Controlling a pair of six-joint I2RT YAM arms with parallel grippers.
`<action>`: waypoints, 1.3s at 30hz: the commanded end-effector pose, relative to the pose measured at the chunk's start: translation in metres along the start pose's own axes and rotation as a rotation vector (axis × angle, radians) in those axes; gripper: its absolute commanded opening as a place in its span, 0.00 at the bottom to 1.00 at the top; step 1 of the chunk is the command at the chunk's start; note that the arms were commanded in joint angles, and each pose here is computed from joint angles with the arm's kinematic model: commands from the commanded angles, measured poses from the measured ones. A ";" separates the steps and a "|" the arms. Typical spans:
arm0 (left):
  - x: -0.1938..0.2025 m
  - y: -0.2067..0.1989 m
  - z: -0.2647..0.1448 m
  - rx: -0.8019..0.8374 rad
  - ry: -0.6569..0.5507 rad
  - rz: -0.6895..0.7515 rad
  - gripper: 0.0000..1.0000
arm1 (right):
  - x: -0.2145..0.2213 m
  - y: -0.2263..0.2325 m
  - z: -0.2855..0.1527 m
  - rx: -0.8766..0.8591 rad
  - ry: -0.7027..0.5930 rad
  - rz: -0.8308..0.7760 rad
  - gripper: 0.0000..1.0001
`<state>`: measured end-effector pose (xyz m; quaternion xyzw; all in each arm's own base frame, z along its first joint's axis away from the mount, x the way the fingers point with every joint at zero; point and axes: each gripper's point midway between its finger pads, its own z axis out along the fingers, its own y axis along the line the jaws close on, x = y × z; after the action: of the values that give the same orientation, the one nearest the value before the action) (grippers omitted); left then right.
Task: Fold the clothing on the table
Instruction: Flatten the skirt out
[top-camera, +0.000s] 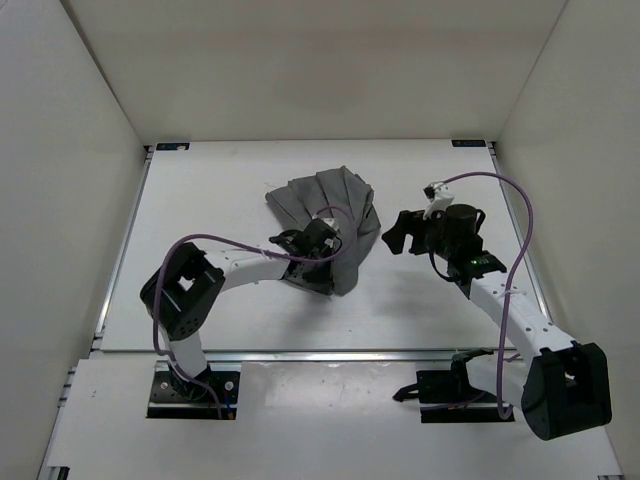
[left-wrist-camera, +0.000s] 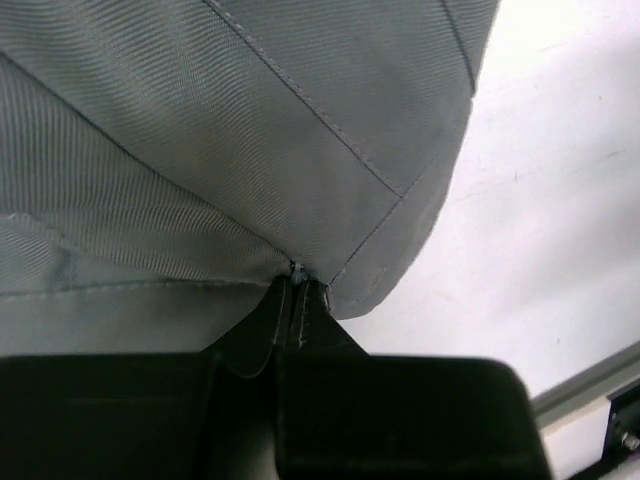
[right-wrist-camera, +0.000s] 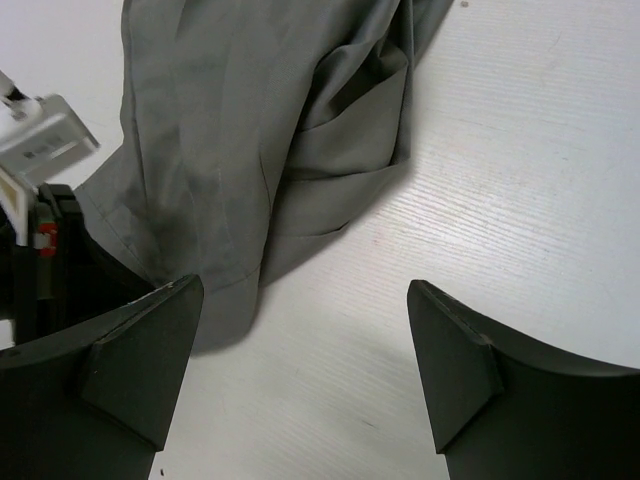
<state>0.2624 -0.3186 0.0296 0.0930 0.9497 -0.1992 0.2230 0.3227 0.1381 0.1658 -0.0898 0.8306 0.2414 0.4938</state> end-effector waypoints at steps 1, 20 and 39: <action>-0.045 -0.013 -0.043 0.042 -0.099 0.029 0.00 | -0.012 0.002 -0.003 -0.020 -0.060 -0.003 0.80; -0.213 -0.001 -0.262 0.148 -0.619 -0.085 0.00 | 0.056 0.069 0.036 -0.255 0.009 0.258 0.20; -0.119 0.135 -0.195 -0.027 -0.479 -0.254 0.00 | 0.130 0.164 0.094 -0.316 0.296 0.206 0.47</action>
<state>0.3286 -0.1212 0.1895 -0.0926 0.8876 -0.2117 0.3984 0.2498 0.3354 0.0622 -0.1379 0.8480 0.4200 0.2924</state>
